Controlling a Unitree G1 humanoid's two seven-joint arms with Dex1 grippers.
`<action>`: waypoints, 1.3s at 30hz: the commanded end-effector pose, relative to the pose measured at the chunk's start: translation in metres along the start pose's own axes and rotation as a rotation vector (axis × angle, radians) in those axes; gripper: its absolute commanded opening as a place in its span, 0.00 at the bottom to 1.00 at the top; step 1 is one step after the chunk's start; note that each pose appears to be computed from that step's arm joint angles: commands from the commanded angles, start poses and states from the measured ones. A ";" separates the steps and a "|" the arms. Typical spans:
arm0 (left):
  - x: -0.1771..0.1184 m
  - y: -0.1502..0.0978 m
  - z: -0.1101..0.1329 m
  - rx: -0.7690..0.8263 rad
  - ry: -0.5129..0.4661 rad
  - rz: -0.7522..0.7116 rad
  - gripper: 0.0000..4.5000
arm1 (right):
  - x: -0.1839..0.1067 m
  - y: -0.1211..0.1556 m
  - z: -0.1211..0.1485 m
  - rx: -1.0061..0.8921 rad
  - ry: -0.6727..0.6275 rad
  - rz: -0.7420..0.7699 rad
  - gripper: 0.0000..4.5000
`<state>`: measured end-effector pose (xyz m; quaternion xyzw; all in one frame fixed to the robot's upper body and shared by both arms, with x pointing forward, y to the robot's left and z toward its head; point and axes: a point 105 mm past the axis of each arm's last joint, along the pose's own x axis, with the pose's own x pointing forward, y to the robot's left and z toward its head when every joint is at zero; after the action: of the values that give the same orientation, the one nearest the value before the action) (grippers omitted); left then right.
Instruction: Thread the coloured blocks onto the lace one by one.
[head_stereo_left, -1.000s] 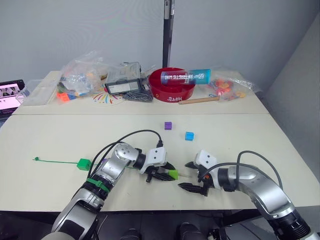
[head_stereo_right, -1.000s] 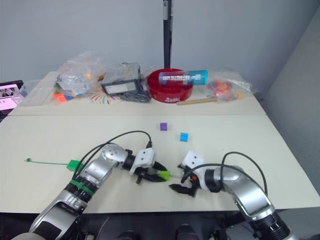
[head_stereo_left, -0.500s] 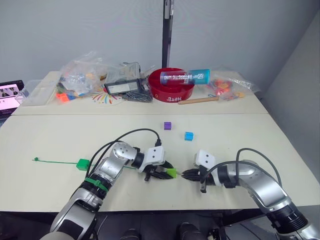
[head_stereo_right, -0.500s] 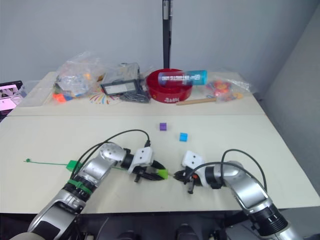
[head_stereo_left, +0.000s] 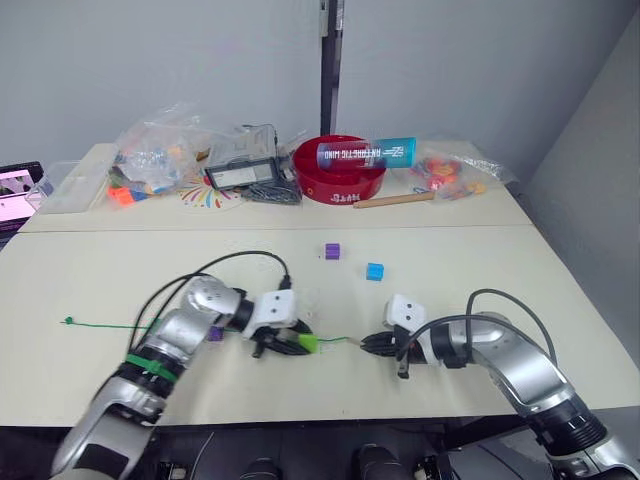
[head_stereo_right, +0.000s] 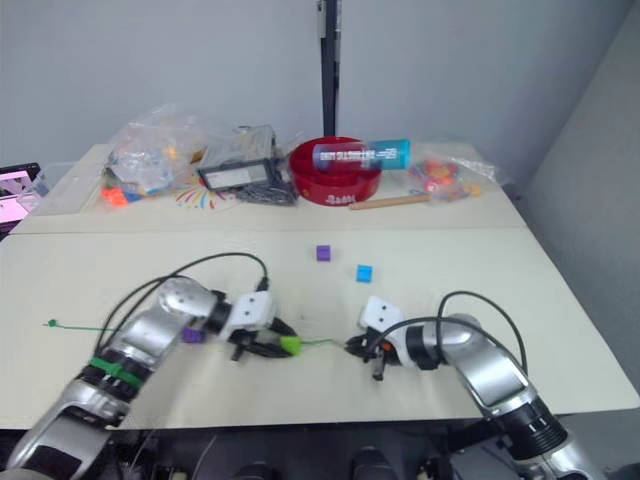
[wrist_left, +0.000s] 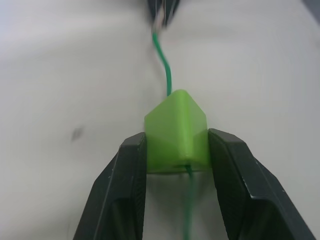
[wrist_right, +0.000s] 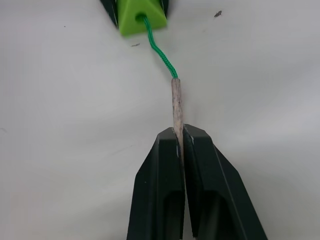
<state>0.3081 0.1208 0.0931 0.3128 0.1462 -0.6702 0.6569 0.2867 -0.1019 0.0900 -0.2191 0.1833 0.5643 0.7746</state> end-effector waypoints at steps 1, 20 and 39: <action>-0.017 -0.003 -0.007 -0.027 0.022 0.014 0.30 | 0.000 -0.001 0.014 -0.054 -0.025 0.014 0.00; -0.075 -0.012 -0.066 -0.105 0.166 0.101 0.30 | 0.015 0.002 0.036 -0.114 -0.052 0.085 0.00; -0.065 0.003 0.034 -0.008 -0.082 0.107 0.99 | 0.039 0.005 0.068 -0.106 -0.061 0.098 0.00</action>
<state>0.2984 0.1652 0.1541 0.2852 0.1293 -0.6442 0.6979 0.2961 -0.0425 0.1145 -0.2222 0.1622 0.6126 0.7410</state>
